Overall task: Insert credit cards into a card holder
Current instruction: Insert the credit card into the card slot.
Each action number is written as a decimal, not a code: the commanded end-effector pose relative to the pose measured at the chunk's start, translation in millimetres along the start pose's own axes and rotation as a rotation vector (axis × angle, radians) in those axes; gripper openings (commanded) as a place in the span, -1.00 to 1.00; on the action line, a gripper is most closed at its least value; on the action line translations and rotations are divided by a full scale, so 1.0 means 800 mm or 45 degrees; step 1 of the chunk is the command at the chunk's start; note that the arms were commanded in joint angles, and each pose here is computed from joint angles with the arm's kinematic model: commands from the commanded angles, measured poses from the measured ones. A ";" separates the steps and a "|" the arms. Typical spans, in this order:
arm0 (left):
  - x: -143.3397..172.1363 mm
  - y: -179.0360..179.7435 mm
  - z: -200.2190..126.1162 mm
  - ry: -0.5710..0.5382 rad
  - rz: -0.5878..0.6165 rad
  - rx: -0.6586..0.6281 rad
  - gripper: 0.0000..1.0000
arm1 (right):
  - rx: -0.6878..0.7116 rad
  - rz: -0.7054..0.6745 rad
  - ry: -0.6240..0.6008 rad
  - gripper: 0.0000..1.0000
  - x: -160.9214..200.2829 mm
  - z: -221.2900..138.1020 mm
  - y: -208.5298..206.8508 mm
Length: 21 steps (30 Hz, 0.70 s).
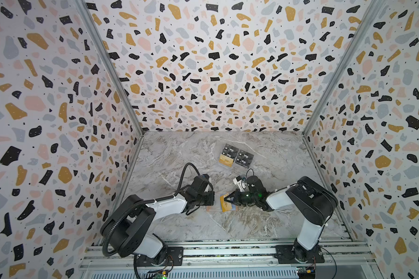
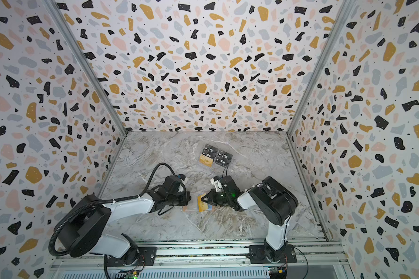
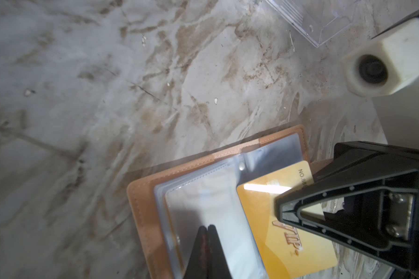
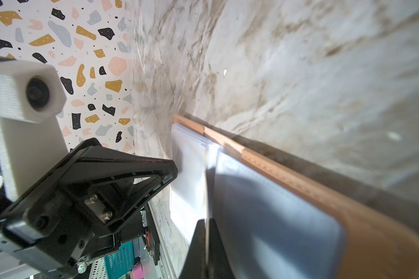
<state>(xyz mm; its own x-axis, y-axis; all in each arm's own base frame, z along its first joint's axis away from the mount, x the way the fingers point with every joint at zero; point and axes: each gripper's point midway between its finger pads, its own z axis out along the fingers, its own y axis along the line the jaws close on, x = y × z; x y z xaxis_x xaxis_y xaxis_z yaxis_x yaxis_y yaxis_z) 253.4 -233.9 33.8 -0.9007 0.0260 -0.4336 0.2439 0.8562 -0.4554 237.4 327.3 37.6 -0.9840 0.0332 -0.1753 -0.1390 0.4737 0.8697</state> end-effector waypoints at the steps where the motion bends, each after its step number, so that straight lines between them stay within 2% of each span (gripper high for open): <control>1: -0.005 -0.002 -0.003 -0.024 0.018 -0.002 -1.00 | 0.006 -0.017 -0.005 -1.00 0.000 -0.005 0.004; 21: -0.005 -0.003 -0.003 -0.023 0.020 0.000 -0.98 | -0.024 -0.028 0.001 -1.00 -0.002 -0.002 0.010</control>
<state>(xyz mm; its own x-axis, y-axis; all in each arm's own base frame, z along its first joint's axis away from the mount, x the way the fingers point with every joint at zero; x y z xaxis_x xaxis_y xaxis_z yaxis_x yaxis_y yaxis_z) 253.3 -233.8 33.7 -0.9010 0.0262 -0.4330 0.2437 0.8564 -0.4552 235.3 325.4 39.6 -0.9836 0.0344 -0.1771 -0.1401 0.4730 0.8699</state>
